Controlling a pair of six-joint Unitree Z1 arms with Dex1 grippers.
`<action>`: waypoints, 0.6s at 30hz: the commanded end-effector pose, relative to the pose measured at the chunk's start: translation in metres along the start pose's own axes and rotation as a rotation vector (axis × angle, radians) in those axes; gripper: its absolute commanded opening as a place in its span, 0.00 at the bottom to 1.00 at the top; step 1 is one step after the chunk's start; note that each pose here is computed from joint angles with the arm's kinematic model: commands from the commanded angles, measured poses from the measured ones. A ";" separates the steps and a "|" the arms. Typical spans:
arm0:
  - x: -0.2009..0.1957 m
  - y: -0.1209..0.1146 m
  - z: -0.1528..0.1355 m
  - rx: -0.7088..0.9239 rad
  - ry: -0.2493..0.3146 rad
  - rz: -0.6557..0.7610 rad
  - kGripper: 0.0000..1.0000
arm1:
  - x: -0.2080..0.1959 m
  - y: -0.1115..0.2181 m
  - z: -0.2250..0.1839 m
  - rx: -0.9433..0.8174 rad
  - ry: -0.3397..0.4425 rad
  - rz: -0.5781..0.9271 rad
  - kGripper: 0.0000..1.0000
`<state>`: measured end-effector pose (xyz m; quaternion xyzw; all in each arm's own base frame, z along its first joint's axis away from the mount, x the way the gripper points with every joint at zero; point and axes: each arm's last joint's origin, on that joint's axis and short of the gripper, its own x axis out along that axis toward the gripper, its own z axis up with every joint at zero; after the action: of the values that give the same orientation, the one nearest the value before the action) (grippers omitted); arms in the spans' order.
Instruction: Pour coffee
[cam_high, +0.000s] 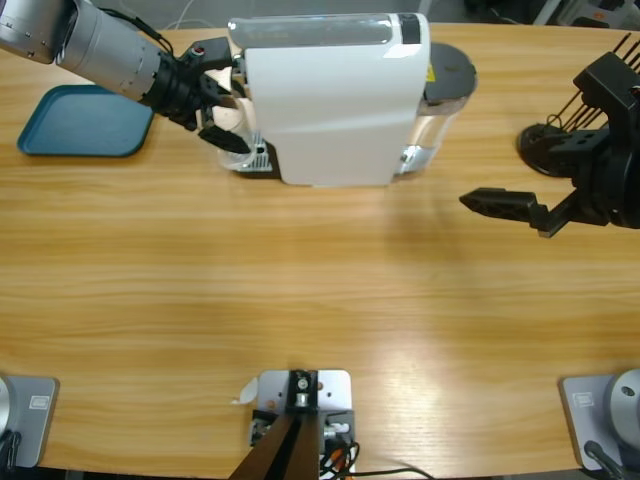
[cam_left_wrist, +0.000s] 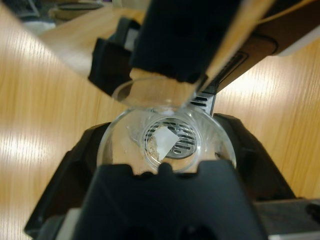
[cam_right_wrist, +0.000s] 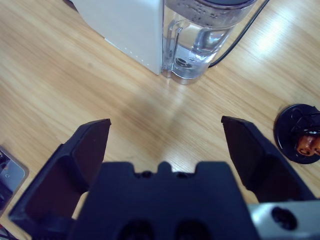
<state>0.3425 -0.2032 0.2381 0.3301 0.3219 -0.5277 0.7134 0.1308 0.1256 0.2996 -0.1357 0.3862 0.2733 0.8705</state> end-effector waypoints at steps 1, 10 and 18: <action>0.021 0.004 0.000 -0.003 0.007 -0.027 0.00 | 0.011 -0.002 -0.010 0.014 0.066 -0.011 0.98; 0.024 0.005 0.003 0.003 -0.001 -0.032 0.00 | 0.011 -0.002 -0.010 0.013 0.066 -0.011 0.98; 0.030 0.002 0.006 0.006 -0.002 -0.050 0.00 | 0.012 -0.002 -0.010 0.013 0.068 -0.011 0.98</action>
<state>0.3475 -0.2120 0.2426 0.3324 0.3087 -0.5319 0.7151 0.1309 0.1257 0.2994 -0.1358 0.3865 0.2732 0.8703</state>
